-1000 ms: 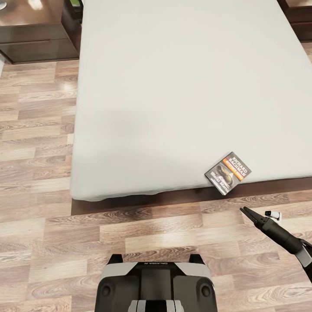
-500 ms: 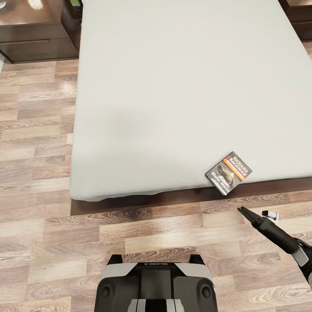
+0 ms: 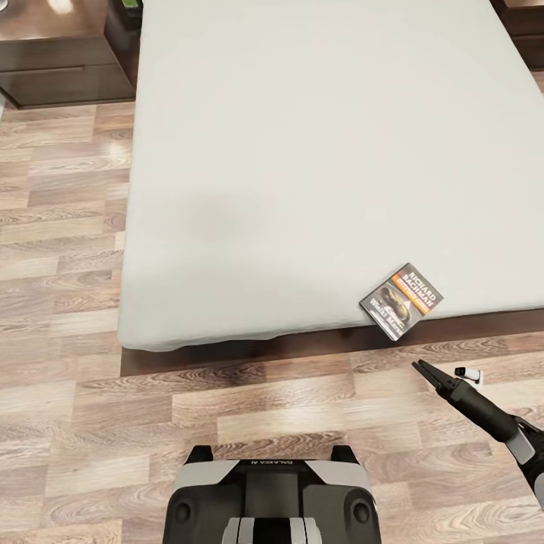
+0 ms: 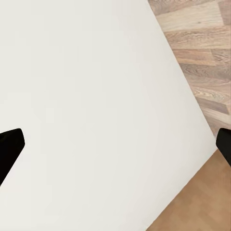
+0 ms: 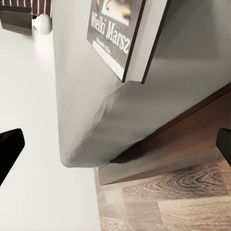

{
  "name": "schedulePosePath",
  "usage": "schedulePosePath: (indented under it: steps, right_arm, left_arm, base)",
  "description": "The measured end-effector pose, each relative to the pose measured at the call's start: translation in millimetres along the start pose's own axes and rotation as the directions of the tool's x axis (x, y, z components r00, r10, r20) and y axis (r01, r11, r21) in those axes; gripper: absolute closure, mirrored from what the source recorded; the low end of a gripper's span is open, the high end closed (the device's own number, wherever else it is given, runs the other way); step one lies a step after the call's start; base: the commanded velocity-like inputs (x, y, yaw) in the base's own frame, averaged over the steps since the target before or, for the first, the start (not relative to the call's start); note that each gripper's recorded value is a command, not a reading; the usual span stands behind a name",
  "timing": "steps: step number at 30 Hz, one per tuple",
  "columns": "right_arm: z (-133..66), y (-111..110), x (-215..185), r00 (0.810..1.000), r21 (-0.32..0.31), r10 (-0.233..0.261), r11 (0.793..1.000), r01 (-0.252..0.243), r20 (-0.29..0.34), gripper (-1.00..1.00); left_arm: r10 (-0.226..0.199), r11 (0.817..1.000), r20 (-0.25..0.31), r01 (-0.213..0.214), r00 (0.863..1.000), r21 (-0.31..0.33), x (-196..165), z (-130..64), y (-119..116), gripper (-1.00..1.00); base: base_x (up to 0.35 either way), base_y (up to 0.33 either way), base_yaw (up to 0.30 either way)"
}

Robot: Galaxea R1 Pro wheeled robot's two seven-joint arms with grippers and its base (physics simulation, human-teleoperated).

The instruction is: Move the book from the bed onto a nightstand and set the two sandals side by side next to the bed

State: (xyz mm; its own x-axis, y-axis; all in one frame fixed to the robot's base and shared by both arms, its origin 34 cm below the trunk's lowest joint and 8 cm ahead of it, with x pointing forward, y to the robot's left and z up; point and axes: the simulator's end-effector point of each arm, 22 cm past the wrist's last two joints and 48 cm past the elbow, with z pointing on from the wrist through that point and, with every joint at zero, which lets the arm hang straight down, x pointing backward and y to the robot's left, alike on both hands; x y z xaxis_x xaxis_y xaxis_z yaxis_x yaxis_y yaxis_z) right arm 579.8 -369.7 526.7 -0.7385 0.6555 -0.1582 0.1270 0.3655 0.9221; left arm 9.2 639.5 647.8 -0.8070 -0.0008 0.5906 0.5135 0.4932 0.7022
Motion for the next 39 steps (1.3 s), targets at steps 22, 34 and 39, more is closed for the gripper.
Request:
schedulePosePath:
  steps: [22,34,39]
  right_arm:
    - [12.2,-1.5,-2.6,1.000,-0.021,0.007,1.000,-0.007,0.015,-1.00]
    - [19.4,-6.3,-6.8,1.000,-0.030,0.001,1.000,0.000,0.020,-1.00]
    - [19.9,-5.5,-10.2,1.000,-0.032,-0.004,0.999,0.005,0.025,-1.00]
  left_arm:
    - [-0.001,1.000,0.001,0.001,1.000,0.003,-2.9,2.2,-5.1,-1.00]
    - [-0.002,1.000,0.000,0.002,1.000,0.004,-7.6,5.5,-11.0,-1.00]
    - [-0.002,1.000,0.000,0.002,1.000,0.004,-7.8,5.5,-11.0,-1.00]
  base:
    - [0.000,0.000,0.000]
    - [0.000,0.000,0.000]
    - [0.000,0.000,0.000]
